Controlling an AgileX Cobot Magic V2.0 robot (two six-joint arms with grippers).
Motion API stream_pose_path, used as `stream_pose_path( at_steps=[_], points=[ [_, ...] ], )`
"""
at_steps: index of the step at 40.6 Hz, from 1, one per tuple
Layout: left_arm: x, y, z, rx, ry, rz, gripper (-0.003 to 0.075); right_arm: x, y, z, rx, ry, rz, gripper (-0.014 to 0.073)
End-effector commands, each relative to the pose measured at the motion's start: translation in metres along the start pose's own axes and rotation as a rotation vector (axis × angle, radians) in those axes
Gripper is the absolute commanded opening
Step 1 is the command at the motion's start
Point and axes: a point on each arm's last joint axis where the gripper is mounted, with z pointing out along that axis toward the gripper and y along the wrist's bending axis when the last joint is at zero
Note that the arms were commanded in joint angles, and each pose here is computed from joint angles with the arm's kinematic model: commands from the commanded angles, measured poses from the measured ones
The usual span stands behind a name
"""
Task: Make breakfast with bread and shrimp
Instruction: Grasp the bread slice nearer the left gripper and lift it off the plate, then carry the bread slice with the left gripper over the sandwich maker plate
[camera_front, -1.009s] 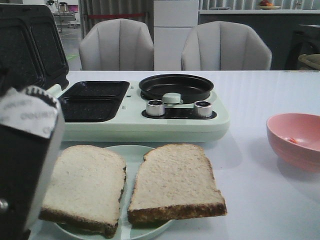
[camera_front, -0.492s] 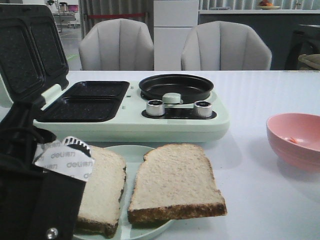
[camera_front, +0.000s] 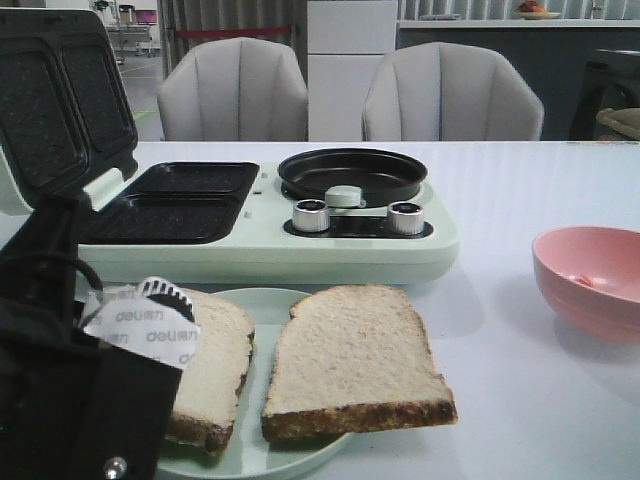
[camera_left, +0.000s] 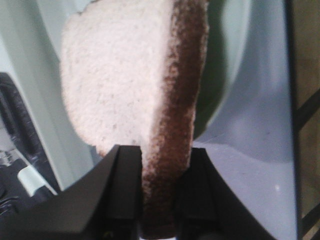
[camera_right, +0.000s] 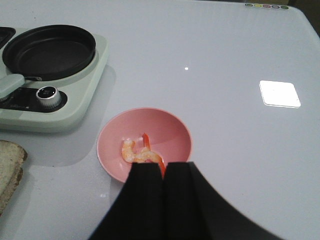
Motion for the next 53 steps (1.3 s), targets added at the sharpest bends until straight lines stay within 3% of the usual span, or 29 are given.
stream_pose_path(
  at_steps=[1, 13, 14, 15, 27, 42, 53],
  points=[
    [-0.001, 0.017, -0.011, -0.124, 0.009, -0.069, 0.0098, -0.015, 0.0, -0.002, 0.006, -0.088, -0.002, 0.0008],
    [0.008, 0.038, -0.042, -0.349, 0.066, -0.149, 0.01, -0.015, 0.0, -0.002, 0.006, -0.088, -0.002, 0.0008],
    [0.01, 0.042, -0.045, -0.376, 0.071, -0.16, 0.01, -0.015, 0.0, -0.002, 0.006, -0.088, -0.002, 0.0008],
    [0.019, 0.057, -0.058, -0.487, 0.072, -0.199, 0.01, -0.015, 0.0, -0.002, 0.006, -0.088, -0.002, 0.0008],
    [0.03, 0.091, -0.081, -0.67, -0.067, -0.242, 0.01, -0.015, 0.0, -0.002, 0.006, -0.088, -0.002, 0.0008],
    [0.046, 0.17, -0.047, -0.501, -0.153, -0.447, 0.01, -0.015, 0.0, -0.002, 0.006, -0.088, -0.002, 0.0008],
    [0.067, 0.225, 0.009, -0.488, -0.045, -0.508, 0.01, -0.015, 0.0, -0.002, 0.006, -0.088, -0.002, 0.0008]
  ],
)
